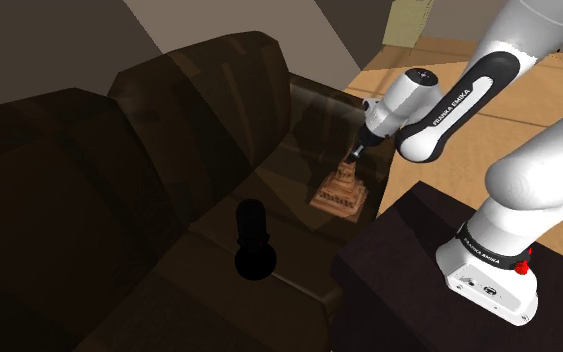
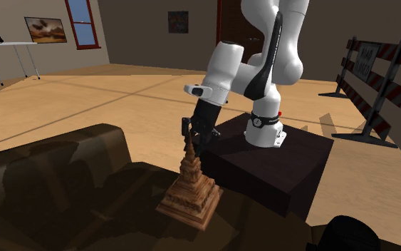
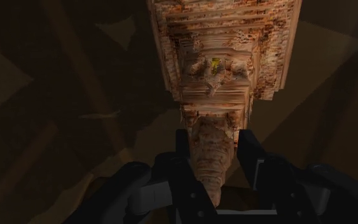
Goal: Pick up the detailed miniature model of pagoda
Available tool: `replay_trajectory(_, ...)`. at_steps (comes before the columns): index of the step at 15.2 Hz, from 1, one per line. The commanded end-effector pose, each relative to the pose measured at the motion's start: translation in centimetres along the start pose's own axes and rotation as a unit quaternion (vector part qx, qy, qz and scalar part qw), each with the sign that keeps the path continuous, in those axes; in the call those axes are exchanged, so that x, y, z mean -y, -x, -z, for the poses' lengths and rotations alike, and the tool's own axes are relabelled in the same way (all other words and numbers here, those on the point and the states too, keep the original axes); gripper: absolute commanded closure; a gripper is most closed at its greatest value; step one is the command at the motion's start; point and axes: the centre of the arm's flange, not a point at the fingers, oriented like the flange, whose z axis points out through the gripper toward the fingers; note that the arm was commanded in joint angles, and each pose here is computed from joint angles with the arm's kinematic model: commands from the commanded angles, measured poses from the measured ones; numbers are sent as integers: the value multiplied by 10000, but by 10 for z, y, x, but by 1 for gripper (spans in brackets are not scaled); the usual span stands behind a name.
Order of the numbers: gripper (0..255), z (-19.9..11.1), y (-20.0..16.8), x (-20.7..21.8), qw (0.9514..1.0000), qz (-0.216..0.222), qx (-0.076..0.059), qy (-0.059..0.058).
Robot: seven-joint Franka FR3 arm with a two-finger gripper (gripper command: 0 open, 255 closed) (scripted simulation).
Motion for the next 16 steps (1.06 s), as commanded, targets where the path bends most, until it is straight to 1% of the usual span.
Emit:
replay_trajectory(1, 255, 7, -1, -1, 10000, 0, 22, -10)
replay_trajectory(14, 255, 69, -27, -13, 10000, 0, 22, -10)
replay_trajectory(16, 255, 70, -27, -13, 10000, 0, 22, -10)
